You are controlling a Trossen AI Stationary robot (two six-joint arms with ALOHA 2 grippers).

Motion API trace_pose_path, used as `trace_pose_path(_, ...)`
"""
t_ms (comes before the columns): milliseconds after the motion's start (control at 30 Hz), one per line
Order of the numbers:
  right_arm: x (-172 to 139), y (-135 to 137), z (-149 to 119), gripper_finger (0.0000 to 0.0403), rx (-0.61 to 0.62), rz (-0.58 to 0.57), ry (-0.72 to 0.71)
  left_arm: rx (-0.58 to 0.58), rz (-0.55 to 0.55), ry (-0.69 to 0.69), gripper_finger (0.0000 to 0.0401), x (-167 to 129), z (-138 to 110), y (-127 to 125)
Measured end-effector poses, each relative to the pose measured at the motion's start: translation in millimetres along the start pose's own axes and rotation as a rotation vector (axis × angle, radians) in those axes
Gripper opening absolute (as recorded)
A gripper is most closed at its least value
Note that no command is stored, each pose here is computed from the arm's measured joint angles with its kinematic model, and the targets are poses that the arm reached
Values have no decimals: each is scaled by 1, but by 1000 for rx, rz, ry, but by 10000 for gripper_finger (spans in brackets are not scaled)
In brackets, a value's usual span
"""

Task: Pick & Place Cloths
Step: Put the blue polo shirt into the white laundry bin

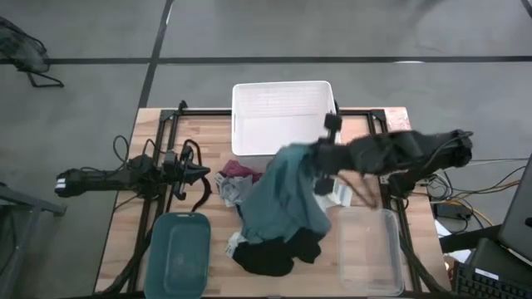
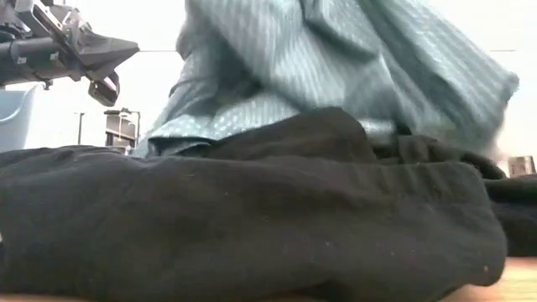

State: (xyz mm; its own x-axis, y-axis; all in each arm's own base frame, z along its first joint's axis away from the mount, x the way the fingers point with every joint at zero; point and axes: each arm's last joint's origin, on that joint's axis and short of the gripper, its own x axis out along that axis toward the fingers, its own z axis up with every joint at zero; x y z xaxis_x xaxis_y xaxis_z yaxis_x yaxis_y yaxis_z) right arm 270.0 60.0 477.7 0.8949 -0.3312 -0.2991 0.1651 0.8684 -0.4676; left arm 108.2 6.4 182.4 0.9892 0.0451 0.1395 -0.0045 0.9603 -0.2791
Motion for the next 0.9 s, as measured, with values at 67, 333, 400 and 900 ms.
trace_pose_path(67, -2, -17, 8, 25, 13, -47, -22, 0, 0, 0, 11, 0, 0, 0)
trace_pose_path(333, -12, -81, 38, 25, 30, -351, -87, 0, 0, 0, 11, 0, 0, 0)
trace_pose_path(400, -14, -96, 45, 25, 11, -463, -90, 0, 0, 0, 11, 0, 0, 0)
trace_pose_path(900, -4, -165, 67, 25, -182, -948, -89, 0, 0, 0, 11, 0, 0, 0)
